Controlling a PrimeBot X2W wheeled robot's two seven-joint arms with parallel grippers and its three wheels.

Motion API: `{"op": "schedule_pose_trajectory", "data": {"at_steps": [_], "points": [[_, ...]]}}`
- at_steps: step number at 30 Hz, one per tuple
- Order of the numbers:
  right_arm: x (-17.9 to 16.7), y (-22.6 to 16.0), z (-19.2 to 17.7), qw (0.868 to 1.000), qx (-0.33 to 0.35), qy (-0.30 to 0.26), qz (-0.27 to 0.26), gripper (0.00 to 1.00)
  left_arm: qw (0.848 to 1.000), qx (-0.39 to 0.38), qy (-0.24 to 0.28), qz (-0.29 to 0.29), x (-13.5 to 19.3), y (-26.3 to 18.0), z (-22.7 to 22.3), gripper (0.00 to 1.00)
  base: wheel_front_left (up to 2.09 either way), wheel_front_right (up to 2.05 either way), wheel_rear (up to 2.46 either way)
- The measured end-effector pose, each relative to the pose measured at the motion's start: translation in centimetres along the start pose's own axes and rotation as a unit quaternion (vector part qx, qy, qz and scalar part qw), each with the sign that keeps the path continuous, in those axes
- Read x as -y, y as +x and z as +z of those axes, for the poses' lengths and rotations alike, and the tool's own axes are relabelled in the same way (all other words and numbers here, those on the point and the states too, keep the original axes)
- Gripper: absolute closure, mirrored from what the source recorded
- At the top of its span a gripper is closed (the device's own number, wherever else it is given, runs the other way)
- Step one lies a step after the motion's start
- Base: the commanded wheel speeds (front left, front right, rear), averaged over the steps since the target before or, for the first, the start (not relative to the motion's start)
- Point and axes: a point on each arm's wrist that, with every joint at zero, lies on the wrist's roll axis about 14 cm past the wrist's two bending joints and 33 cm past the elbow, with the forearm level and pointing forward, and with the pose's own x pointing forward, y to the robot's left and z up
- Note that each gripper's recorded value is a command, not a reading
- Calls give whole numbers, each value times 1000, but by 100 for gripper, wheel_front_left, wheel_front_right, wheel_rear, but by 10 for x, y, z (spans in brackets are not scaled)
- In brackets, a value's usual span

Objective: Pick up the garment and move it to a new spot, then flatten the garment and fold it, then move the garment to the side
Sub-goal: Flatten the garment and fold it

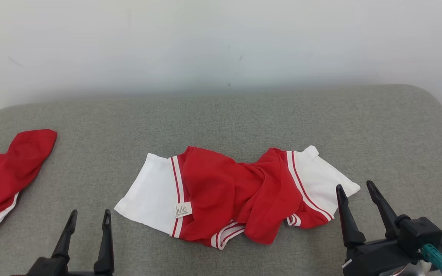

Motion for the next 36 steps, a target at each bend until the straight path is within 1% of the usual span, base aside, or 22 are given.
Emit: {"op": "schedule_pose_trajectory", "data": {"at_steps": [7, 15, 20, 23, 26, 29, 31, 33, 36], "points": [[3, -11, -1, 1000, -12, -1, -15, 0, 1000, -24, 1, 2, 0, -12, -7, 0, 0, 0, 0], [1, -8, -2, 1000, -13, 4, -13, 0, 999, -32, -2, 3, 0, -13, -8, 0, 0, 0, 0], [-1, -4, -3, 1000, -13, 5, -9, 0, 999, -36, -10, -14, 11, -7, -8, 0, 0, 0, 0], [1, -1, -3, 1000, -13, 6, -10, 0, 997, -45, -30, -57, 38, -2, -10, 0, 0, 0, 0], [3, 0, -6, 1000, -15, 9, -13, 0, 987, -63, -60, -133, 86, -2, -14, 0, 0, 0, 0], [7, 0, -7, 1000, -15, 10, -18, 0, 967, -102, -91, -216, 139, -12, -27, 0, 0, 0, 0], [10, 0, -7, 1000, -15, 7, -23, 0, 951, -134, -100, -259, 168, -21, -39, 0, 0, 0, 0], [13, -1, -8, 999, -15, 7, -28, 0, 939, -159, -102, -287, 187, -26, -51, 0, 0, 0, 0], [18, -4, -11, 999, -18, 9, -38, 0, 926, -182, -107, -312, 204, -28, -65, 0, 0, 0, 0]]}}
